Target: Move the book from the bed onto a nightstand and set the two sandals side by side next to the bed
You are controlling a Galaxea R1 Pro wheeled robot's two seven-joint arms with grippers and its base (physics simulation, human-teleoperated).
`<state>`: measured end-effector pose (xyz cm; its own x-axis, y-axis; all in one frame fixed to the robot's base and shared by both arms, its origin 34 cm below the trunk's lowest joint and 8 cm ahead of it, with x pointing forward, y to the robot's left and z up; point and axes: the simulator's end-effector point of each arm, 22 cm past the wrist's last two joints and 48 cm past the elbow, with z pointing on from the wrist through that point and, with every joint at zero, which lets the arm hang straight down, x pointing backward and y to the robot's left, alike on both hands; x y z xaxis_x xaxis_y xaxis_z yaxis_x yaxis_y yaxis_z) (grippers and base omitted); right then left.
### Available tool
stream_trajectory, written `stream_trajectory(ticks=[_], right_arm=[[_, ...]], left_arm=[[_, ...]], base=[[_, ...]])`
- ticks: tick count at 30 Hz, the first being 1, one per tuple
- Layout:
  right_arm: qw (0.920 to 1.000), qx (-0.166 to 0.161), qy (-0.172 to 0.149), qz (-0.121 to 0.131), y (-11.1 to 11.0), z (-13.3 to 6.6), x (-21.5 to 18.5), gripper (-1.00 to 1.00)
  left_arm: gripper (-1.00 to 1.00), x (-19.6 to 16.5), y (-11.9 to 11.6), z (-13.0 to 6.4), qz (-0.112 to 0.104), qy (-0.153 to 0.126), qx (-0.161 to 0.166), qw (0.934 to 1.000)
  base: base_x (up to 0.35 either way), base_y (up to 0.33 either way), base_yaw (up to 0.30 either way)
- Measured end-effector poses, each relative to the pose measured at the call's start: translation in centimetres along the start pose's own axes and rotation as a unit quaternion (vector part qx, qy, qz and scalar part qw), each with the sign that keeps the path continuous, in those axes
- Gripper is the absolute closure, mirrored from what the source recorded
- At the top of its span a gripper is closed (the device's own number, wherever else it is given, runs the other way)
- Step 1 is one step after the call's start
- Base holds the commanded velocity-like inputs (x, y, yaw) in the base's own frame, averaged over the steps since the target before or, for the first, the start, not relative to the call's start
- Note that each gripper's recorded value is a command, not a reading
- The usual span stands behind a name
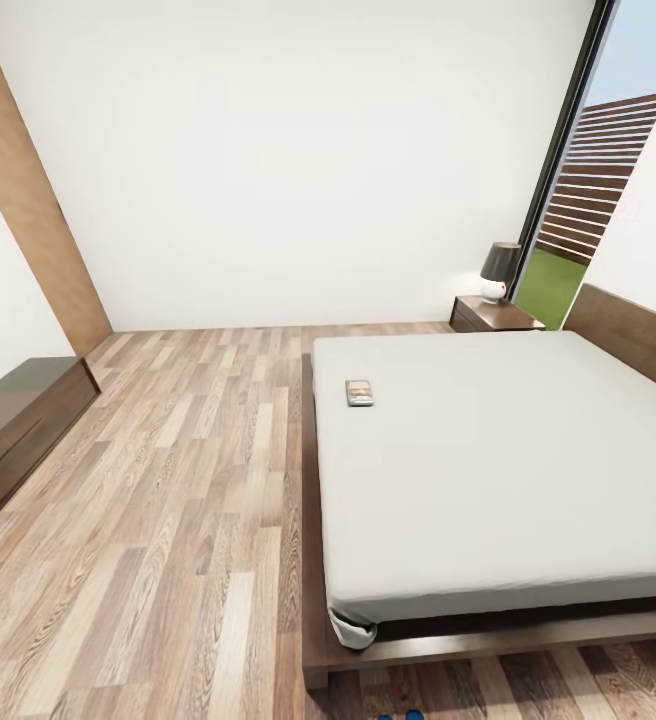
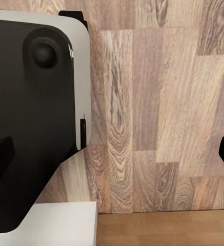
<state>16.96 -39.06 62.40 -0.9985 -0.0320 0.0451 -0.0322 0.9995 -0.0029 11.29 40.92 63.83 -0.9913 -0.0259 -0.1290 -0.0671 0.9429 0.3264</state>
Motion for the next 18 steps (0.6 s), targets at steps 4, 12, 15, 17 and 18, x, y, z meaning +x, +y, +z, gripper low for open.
stream_trajectory(ticks=[4,12,15,17,18], right_arm=[[1.0,0.0,0.0,0.0,0.04,0.01,-0.02,-1.0],[1.0,0.0,-0.001,0.0,0.03,0.01,-0.06,-1.0],[1.0,0.0,-0.001,0.0,0.04,0.01,-0.07,-1.0],[1.0,0.0,-0.001,0.0,0.05,0.01,-0.07,-1.0],[1.0,0.0,-0.001,0.0,0.06,0.01,-0.06,-1.0]], left_arm=[[-1.0,0.0,-0.04,-0.01,0.0,0.0,0.0,1.0],[-1.0,0.02,-0.08,-0.01,0.0,0.0,0.0,1.0],[-1.0,0.01,-0.08,-0.01,0.0,0.0,0.001,1.0],[-1.0,0.01,-0.09,-0.01,0.0,0.0,0.001,1.0],[-1.0,0.02,-0.09,-0.01,0.0,0.0,0.001,1.0]], base=[[0.0,0.0,0.0],[0.0,0.0,0.0],[0.0,0.0,0.0],[0.0,0.0,0.0],[0.0,0.0,0.0]])
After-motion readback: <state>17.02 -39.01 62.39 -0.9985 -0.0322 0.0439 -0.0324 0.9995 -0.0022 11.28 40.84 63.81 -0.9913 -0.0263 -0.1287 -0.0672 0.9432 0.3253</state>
